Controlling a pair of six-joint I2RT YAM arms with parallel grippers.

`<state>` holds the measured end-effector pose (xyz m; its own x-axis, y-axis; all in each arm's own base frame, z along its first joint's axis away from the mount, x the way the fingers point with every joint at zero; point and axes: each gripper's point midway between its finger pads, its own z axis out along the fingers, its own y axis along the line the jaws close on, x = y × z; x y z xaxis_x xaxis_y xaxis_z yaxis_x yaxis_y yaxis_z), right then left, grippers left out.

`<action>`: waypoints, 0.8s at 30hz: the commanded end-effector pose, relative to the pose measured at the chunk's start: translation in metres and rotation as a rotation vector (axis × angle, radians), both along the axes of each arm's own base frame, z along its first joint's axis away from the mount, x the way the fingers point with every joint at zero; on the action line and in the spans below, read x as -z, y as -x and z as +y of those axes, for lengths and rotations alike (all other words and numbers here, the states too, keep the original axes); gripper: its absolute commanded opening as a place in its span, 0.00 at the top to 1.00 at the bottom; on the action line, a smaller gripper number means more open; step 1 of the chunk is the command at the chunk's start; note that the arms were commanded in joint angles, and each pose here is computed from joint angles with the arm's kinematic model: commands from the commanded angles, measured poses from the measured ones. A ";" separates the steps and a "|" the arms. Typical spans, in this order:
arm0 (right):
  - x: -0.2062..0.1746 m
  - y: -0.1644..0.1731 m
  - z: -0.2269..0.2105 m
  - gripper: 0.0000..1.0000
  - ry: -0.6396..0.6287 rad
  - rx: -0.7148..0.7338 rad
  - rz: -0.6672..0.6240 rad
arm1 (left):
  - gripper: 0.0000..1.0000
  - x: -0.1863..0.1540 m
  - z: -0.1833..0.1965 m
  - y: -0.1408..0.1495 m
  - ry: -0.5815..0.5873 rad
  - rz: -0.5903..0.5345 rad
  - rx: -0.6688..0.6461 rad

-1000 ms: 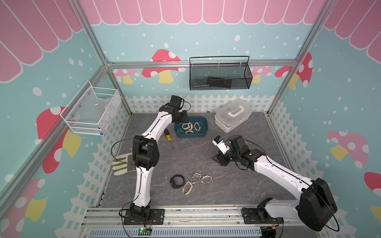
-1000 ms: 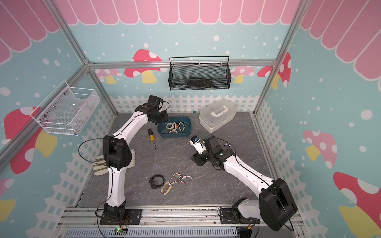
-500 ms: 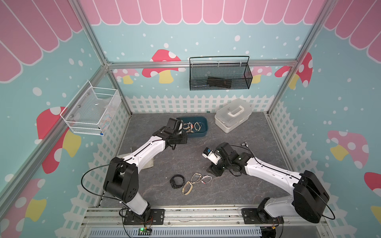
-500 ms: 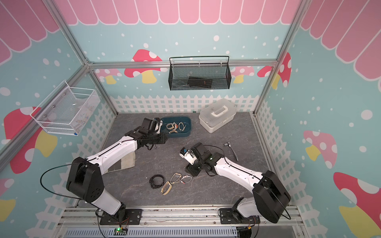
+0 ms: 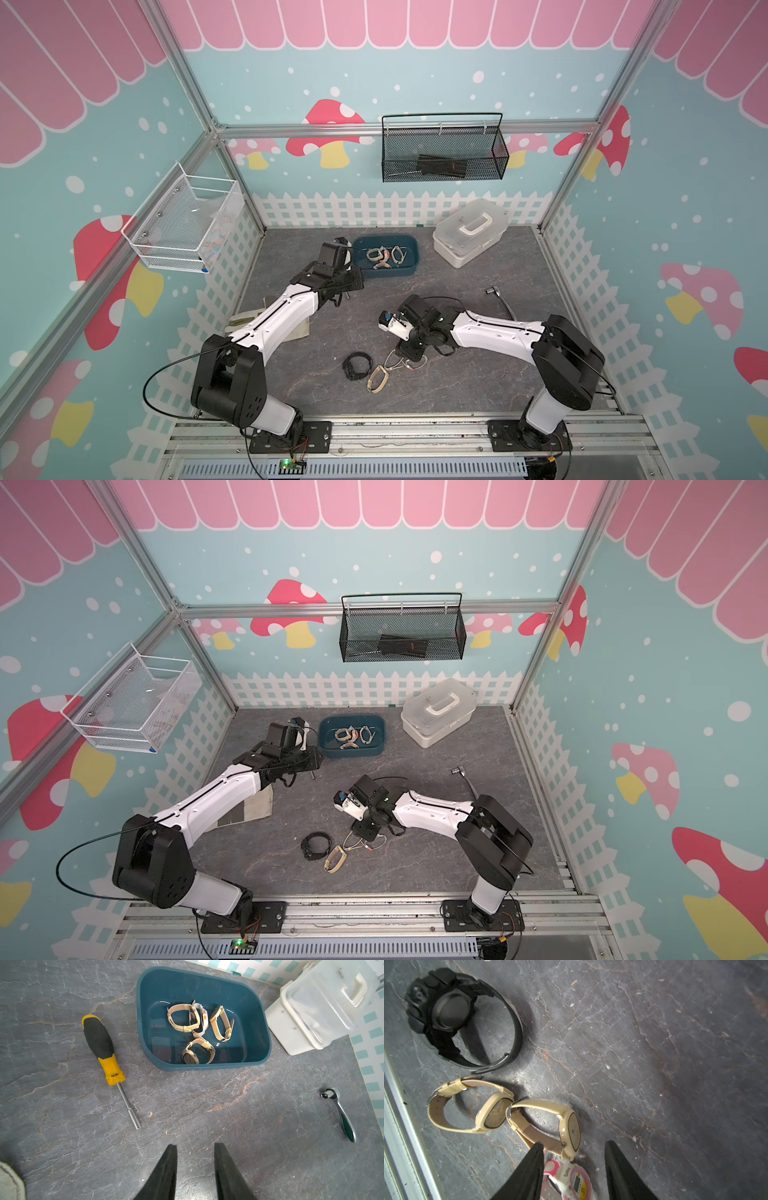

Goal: Put the watch into the storage box
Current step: Pick up the watch at the center of the board.

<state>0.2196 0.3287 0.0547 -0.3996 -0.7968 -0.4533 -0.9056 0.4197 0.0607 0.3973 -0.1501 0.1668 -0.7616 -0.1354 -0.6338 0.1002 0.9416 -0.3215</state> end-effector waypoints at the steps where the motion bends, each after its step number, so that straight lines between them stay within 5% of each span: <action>1: 0.005 -0.003 0.001 0.56 0.038 0.002 -0.004 | 0.66 -0.002 -0.002 -0.001 0.013 -0.009 0.008; 24: 0.015 -0.007 0.001 0.93 0.074 0.010 0.000 | 0.66 0.001 -0.003 -0.001 0.010 -0.006 0.014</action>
